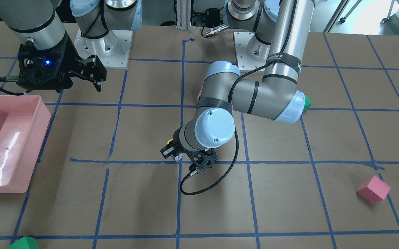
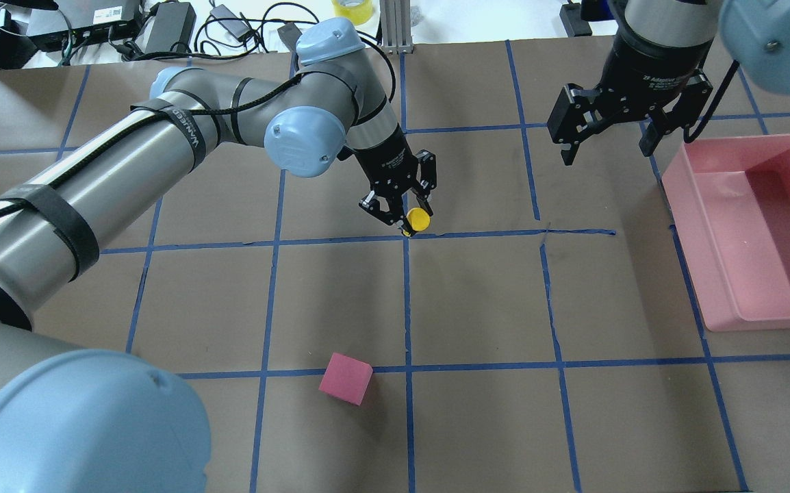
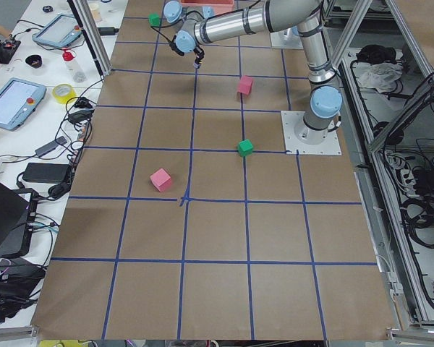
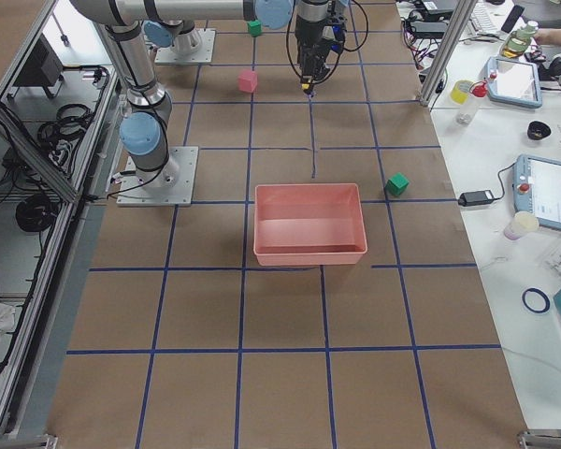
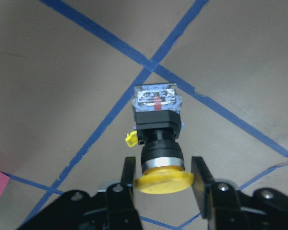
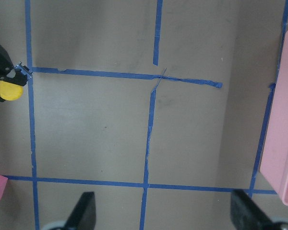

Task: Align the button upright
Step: 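Rotate the switch yellow cap up and lower it onto the table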

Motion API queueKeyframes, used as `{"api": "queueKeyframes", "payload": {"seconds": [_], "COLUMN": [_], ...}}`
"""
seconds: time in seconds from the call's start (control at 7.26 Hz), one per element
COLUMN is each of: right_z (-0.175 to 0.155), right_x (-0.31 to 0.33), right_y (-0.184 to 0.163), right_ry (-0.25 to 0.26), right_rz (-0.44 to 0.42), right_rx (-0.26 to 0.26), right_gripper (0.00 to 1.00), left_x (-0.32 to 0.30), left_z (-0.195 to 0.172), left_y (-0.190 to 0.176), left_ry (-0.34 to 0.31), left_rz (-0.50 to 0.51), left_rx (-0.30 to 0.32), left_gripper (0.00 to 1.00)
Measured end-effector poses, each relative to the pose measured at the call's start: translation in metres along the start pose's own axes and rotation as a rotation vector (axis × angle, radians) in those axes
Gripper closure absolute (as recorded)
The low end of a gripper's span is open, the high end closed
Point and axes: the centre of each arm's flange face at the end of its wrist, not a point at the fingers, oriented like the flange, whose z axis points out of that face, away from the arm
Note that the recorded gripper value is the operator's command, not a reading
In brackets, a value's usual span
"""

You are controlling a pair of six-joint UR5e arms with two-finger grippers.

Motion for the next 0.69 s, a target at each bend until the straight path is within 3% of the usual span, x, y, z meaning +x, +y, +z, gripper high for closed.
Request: {"api": "queueKeyframes", "payload": {"seconds": [0.28,0.69], "right_z": [0.001,0.001], "right_x": [0.0,0.0], "right_y": [0.0,0.0], "right_ry": [0.0,0.001], "right_rz": [0.0,0.0], "right_rx": [-0.002,-0.002], "right_gripper": [0.0,0.0], "left_x": [-0.011,-0.012], "left_z": [0.006,0.018], "left_y": [-0.031,-0.043], "left_ry": [0.037,0.077], "left_rz": [-0.02,-0.036], "left_rx": [-0.075,-0.157], "left_gripper": [1.0,1.0]}}
